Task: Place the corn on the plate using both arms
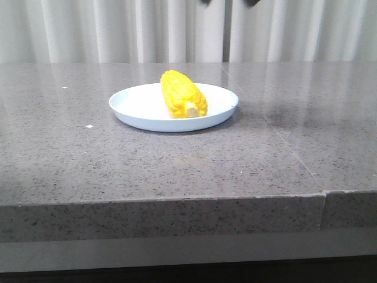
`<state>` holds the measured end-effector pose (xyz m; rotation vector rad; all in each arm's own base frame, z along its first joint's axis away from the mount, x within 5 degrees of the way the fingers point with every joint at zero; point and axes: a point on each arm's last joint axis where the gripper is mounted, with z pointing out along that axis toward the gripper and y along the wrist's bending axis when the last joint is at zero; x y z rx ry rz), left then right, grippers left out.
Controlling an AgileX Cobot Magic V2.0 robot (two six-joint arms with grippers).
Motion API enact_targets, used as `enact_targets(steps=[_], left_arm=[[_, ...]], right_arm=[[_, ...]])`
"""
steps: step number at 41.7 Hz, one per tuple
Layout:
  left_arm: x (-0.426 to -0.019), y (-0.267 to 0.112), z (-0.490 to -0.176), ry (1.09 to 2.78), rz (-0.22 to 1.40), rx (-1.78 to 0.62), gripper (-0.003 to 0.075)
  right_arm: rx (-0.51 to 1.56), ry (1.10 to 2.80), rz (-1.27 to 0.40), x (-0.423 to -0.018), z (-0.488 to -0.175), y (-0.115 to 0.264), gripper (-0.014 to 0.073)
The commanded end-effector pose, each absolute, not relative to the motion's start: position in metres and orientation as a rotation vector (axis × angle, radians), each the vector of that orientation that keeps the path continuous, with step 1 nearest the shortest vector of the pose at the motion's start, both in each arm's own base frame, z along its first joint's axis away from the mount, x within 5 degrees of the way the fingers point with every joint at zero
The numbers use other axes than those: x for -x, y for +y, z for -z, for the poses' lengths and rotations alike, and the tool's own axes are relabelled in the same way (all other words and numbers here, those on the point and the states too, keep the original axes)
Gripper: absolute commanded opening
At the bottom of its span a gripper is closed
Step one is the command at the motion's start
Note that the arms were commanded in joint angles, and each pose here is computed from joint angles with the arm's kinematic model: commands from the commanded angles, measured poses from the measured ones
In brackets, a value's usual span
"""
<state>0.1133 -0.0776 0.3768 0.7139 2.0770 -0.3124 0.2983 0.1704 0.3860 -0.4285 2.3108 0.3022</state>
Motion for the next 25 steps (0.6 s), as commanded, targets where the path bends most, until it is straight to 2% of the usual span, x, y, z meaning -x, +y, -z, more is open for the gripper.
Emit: enact_targets(steps=[1, 9, 25], left_arm=[[-0.115, -0.080, -0.390, 1.990, 0.351, -0.678, 0.0410], [-0.115, -0.080, -0.390, 1.990, 0.351, -0.678, 0.0410], [-0.115, -0.080, -0.390, 1.990, 0.351, -0.678, 0.0410]], right_arm=[[0.429, 2.196, -0.260, -0.266, -0.427, 0.146, 0.0531], [0.476, 2.129, -0.257, -0.212, -0.438, 0.115, 0.0531], [0.466, 2.058, -0.352, -0.117, -0.424, 0.067, 0.0531]])
